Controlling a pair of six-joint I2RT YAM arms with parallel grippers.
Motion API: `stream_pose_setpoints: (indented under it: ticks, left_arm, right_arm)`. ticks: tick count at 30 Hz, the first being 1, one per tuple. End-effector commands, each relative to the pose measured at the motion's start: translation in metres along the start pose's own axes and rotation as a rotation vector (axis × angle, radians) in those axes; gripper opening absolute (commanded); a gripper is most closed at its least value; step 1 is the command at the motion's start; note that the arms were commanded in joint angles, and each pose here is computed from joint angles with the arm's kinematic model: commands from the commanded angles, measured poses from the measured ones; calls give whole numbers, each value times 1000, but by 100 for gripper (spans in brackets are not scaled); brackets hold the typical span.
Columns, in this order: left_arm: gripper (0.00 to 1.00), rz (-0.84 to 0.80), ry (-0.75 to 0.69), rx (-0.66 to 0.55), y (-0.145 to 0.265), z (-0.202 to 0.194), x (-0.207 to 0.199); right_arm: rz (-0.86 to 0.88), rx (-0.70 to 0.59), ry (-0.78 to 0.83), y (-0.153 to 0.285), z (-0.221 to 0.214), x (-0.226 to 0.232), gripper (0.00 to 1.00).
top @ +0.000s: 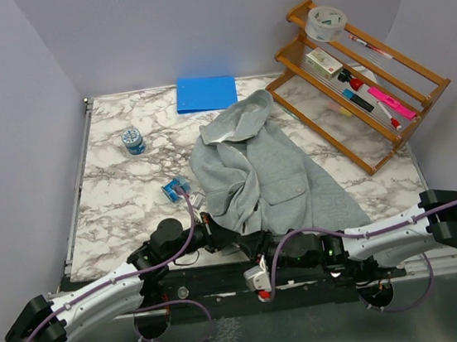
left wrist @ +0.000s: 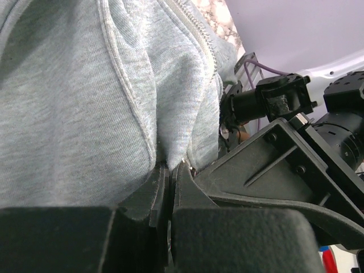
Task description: Zip up the jacket
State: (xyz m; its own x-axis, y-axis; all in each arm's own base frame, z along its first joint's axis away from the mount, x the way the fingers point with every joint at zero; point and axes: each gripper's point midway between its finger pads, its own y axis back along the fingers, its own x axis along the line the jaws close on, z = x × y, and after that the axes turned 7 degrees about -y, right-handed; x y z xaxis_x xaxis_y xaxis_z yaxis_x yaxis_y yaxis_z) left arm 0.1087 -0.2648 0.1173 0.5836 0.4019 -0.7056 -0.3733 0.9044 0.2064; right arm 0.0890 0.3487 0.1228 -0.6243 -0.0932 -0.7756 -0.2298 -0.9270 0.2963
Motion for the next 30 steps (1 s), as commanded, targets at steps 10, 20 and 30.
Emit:
stream_pose_setpoints:
  ticks: [10,20,30]
  left_arm:
    - [0,18,-2,-2,0,-2,5]
    - [0,23,-5,5,0,-5,7]
    - [0,23,-6,10,1,-7,8]
  right_arm:
    - [53,32,-45,-5,-9,18,15]
    - [-29,24,-260,-2,-5,9,1]
    - [-159,-45,-504,6,3,-7,1]
